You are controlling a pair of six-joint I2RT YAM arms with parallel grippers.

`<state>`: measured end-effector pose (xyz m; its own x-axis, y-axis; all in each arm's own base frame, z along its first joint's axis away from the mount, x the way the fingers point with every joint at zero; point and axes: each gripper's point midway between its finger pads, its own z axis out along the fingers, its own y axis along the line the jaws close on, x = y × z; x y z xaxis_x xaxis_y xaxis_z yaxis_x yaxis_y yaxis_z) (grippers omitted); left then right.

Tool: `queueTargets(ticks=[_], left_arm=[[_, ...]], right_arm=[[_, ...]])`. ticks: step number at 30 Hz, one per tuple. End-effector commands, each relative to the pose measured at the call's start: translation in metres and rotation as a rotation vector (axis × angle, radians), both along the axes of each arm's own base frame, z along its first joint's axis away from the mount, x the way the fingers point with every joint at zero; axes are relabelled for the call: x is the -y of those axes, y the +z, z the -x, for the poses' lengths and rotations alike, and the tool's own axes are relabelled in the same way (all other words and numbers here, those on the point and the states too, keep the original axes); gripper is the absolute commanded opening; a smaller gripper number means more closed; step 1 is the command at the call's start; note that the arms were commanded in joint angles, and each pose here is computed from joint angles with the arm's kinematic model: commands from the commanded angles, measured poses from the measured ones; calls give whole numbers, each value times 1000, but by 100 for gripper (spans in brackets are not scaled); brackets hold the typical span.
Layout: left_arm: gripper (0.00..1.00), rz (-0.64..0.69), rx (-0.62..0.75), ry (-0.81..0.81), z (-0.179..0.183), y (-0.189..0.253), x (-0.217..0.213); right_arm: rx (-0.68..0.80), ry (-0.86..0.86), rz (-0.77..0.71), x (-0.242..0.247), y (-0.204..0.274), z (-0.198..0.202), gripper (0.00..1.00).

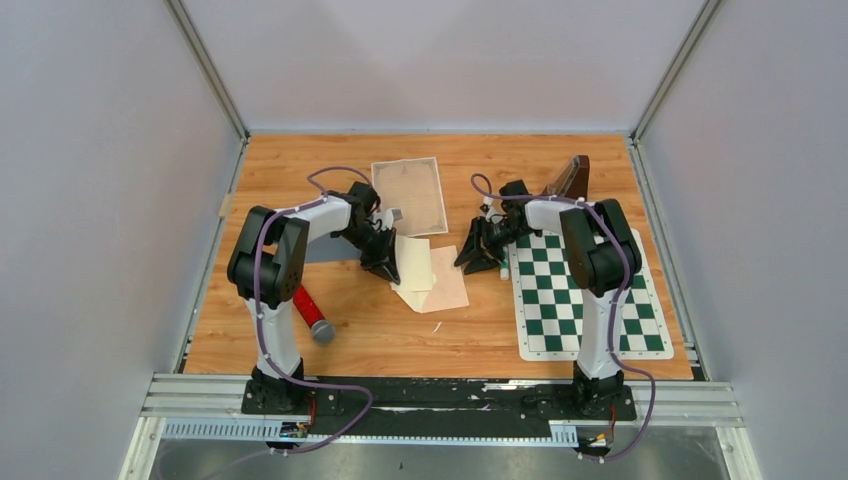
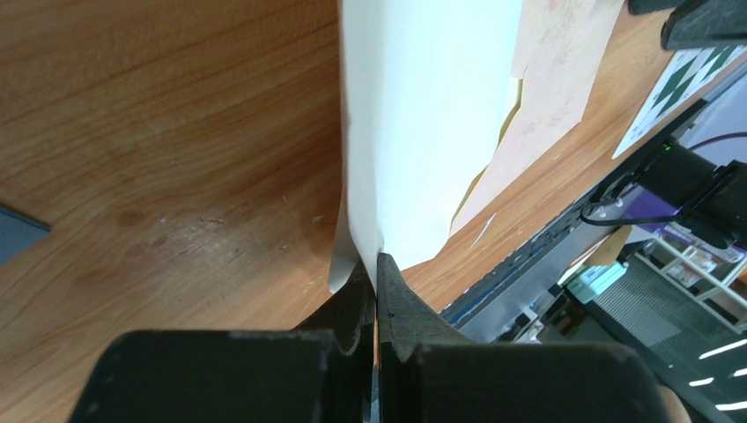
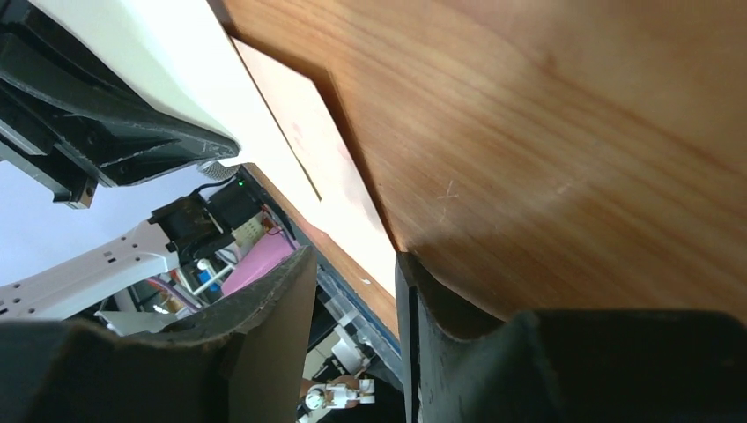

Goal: Place the letter into the envelope and seal it
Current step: Place the letter in the envelope.

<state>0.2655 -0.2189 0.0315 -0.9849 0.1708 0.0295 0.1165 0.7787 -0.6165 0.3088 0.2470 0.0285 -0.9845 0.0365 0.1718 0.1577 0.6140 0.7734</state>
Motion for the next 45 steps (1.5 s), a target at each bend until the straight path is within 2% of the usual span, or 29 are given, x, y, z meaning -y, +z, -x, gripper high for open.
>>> queueTargets(ticks=[1, 4, 10, 14, 19, 22, 27, 29, 36, 41, 45], left_arm=[[0, 12, 70, -69, 3, 3, 2], [0, 13, 74, -77, 4, 0, 2], [0, 8, 86, -101, 2, -4, 2], [0, 9, 96, -107, -1, -3, 4], [0, 8, 104, -115, -3, -2, 5], [0, 12, 108, -122, -4, -1, 6], [0, 13, 113, -127, -7, -1, 8], [0, 12, 110, -129, -8, -2, 8], [0, -55, 79, -118, 1, -6, -3], [0, -81, 144, -68, 6, 7, -9], [0, -76, 162, -86, 12, 13, -4]], right_arm=[[107, 19, 90, 10, 2, -16, 39], [77, 10, 60, 4, 2, -18, 36], [64, 11, -42, -12, 12, -28, 23], [53, 26, -89, -23, 18, -27, 20], [49, 41, -116, -30, 25, -22, 11], [59, 43, -110, -30, 25, -21, 11], [-9, 3, -31, -34, -5, -22, 6], [-48, -15, 2, -36, -18, -20, 0], [-200, -115, 147, -21, -49, -1, 0], [-245, -166, 218, -12, -61, 7, 0], [-267, -199, 255, -8, -68, 11, 0]])
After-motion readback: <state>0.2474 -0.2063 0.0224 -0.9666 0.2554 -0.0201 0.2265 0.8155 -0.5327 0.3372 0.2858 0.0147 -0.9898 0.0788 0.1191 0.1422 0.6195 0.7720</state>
